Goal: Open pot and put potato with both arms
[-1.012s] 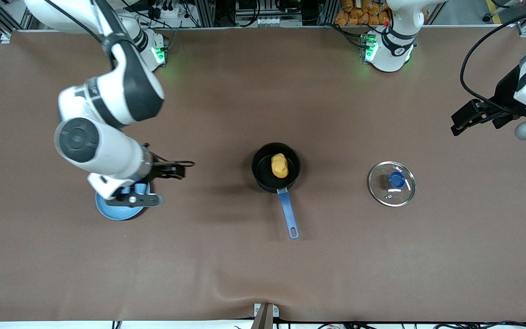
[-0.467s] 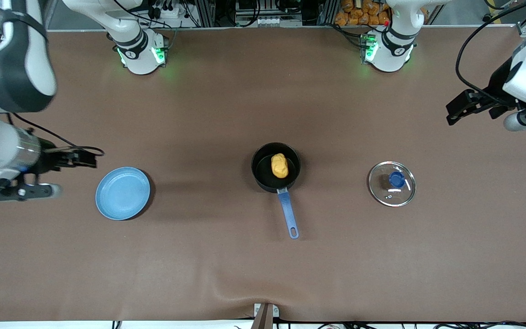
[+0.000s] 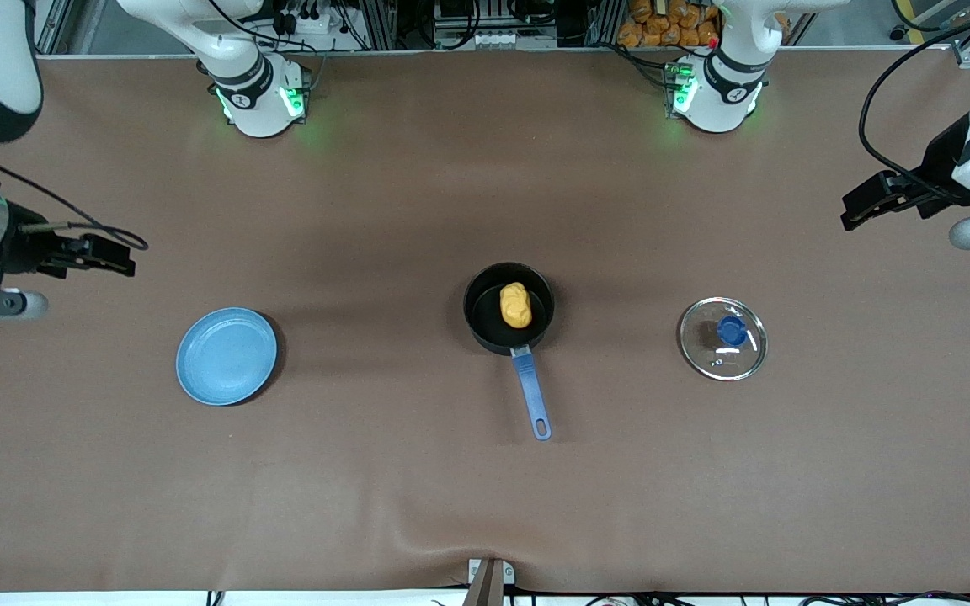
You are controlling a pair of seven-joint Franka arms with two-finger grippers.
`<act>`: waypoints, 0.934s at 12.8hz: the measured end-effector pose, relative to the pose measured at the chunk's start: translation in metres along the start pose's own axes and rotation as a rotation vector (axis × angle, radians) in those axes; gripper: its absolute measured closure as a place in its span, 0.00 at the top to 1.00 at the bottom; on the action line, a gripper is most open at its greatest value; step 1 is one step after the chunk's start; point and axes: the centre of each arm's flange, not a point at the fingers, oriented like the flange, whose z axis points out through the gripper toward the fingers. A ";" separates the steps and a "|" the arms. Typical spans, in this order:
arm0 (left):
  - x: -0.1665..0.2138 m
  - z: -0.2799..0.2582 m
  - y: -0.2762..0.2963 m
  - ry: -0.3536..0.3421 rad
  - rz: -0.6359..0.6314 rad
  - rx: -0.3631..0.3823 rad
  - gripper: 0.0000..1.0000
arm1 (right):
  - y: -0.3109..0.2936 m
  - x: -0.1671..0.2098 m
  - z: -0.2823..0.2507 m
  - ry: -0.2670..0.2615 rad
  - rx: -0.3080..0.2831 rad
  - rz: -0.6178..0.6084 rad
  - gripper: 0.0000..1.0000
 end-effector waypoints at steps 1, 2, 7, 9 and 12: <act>-0.001 0.000 0.000 -0.001 0.002 -0.003 1.00 | 0.003 -0.011 -0.003 0.012 -0.008 0.003 1.00; -0.003 -0.001 0.001 0.000 0.006 -0.004 1.00 | 0.004 -0.019 -0.006 0.021 -0.017 0.004 1.00; -0.032 -0.015 0.003 0.017 0.022 -0.002 1.00 | 0.005 -0.026 -0.008 0.037 -0.030 0.002 1.00; -0.040 -0.019 0.002 0.012 0.023 0.001 1.00 | 0.006 -0.025 -0.007 0.036 -0.034 0.002 1.00; -0.042 -0.021 0.001 0.008 0.023 0.002 1.00 | 0.006 -0.025 -0.007 0.038 -0.036 -0.002 1.00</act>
